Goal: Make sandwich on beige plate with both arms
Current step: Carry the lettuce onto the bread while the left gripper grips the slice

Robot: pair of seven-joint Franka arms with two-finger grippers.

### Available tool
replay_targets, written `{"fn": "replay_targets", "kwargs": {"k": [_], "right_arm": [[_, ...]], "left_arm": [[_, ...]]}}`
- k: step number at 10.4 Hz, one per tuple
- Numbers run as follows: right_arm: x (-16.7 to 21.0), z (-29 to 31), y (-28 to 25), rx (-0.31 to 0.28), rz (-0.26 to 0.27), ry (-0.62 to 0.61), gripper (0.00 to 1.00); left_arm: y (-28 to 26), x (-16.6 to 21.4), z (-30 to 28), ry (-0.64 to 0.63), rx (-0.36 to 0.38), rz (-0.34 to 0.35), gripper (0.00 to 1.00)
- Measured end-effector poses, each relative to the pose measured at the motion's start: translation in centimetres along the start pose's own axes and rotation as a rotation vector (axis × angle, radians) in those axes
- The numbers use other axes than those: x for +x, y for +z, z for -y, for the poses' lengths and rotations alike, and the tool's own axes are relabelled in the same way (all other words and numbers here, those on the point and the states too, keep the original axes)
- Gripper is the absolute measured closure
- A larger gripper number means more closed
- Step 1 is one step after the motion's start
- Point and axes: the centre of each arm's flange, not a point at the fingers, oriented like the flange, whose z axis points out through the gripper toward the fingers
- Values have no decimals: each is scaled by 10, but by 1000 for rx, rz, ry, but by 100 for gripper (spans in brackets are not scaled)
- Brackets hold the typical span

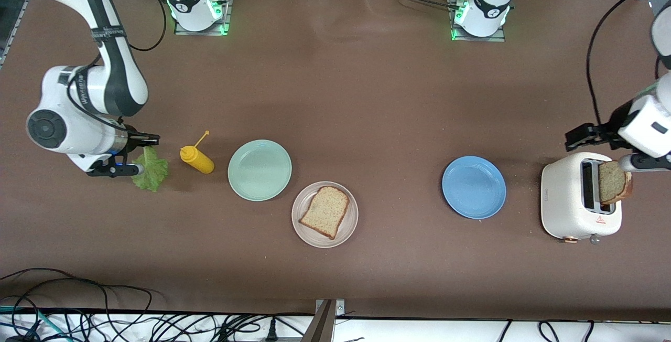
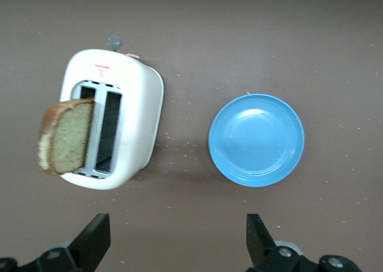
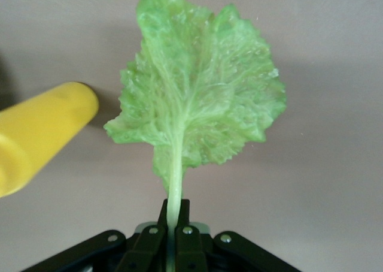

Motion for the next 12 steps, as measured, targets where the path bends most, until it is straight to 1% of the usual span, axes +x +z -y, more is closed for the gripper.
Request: {"fn": "replay_targets", "kwargs": {"k": [2, 3, 5, 7, 9, 10, 12], "right_arm": [[-2, 17, -52, -3, 26, -27, 96], [-5, 30, -80, -7, 24, -49, 96], [-11, 68, -124, -19, -8, -84, 96], [-17, 120, -131, -37, -22, -33, 96], [-29, 190, -128, -62, -42, 51, 96], [-34, 225, -125, -66, -68, 88, 96], [-35, 274, -112, -57, -122, 148, 96]], "left_arm": [[-2, -4, 49, 49, 2, -5, 0], [2, -7, 77, 85, 1, 2, 0], [23, -14, 134, 145, -11, 35, 0], [59, -9, 165, 173, -30, 68, 0], [98, 5, 173, 183, -51, 101, 0], [115, 14, 174, 185, -55, 99, 0], [141, 29, 173, 190, -58, 73, 0]]}}
